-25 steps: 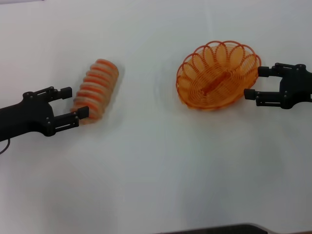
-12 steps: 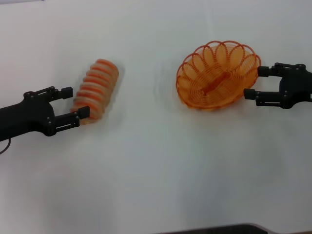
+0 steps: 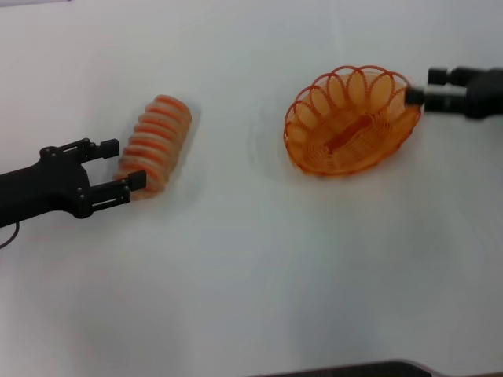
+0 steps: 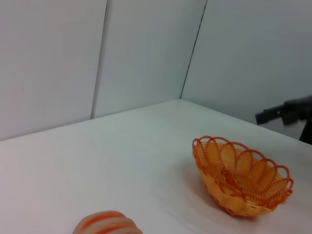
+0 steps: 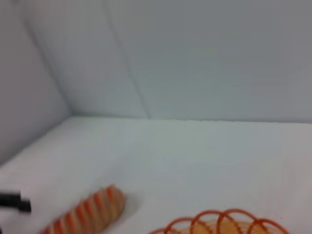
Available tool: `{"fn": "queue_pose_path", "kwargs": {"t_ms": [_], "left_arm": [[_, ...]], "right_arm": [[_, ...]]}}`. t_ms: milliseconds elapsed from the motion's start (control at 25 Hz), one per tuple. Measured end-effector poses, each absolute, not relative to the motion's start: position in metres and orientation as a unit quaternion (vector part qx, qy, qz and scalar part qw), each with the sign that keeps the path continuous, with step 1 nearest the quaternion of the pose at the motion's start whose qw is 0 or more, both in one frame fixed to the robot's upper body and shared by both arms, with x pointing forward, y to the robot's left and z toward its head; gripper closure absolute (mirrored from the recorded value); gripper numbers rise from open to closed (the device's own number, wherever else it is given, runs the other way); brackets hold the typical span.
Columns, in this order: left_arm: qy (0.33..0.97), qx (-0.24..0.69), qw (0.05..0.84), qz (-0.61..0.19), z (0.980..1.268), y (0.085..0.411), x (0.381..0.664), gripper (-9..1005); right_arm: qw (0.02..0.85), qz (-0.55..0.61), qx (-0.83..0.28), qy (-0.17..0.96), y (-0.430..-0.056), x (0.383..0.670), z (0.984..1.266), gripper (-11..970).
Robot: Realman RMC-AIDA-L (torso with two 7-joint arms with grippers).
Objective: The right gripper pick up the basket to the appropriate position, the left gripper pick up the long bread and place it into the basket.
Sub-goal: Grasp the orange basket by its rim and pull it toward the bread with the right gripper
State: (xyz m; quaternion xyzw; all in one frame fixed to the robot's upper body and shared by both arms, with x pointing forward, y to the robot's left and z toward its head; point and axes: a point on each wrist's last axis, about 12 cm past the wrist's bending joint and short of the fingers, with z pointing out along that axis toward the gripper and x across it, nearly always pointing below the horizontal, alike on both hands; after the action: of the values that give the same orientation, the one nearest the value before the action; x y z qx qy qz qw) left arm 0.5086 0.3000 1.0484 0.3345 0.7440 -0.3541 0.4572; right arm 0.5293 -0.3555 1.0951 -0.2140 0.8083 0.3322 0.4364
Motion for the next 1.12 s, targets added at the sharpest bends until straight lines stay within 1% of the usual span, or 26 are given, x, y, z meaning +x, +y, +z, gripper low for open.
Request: {"fn": "queue_pose_path", "kwargs": {"t_ms": [200, 320, 600, 840, 1120], "left_arm": [[0.743, 0.334, 0.459, -0.354, 1.049, 0.3, 0.51, 247], [0.742, 0.33, 0.462, -0.356, 1.051, 0.301, 0.51, 247], [0.743, 0.33, 0.462, -0.356, 1.052, 0.302, 0.511, 247], [0.739, 0.338, 0.467, -0.349, 1.056, 0.303, 0.514, 246], [0.736, 0.345, 0.469, -0.347, 1.059, 0.302, 0.515, 246]], "right_arm": [[0.397, 0.372, -0.121, 0.83, -0.361, 0.548, 1.117, 126], [0.375, 0.374, -0.079, 0.844, -0.365, 0.558, 1.128, 126], [0.314, 0.356, -0.007, 0.88, -0.364, 0.582, 1.14, 127], [0.28, 0.305, -0.005, 0.91, -0.356, 0.601, 1.145, 125], [0.254, 0.244, -0.075, 0.933, -0.328, 0.618, 1.143, 132]]}}
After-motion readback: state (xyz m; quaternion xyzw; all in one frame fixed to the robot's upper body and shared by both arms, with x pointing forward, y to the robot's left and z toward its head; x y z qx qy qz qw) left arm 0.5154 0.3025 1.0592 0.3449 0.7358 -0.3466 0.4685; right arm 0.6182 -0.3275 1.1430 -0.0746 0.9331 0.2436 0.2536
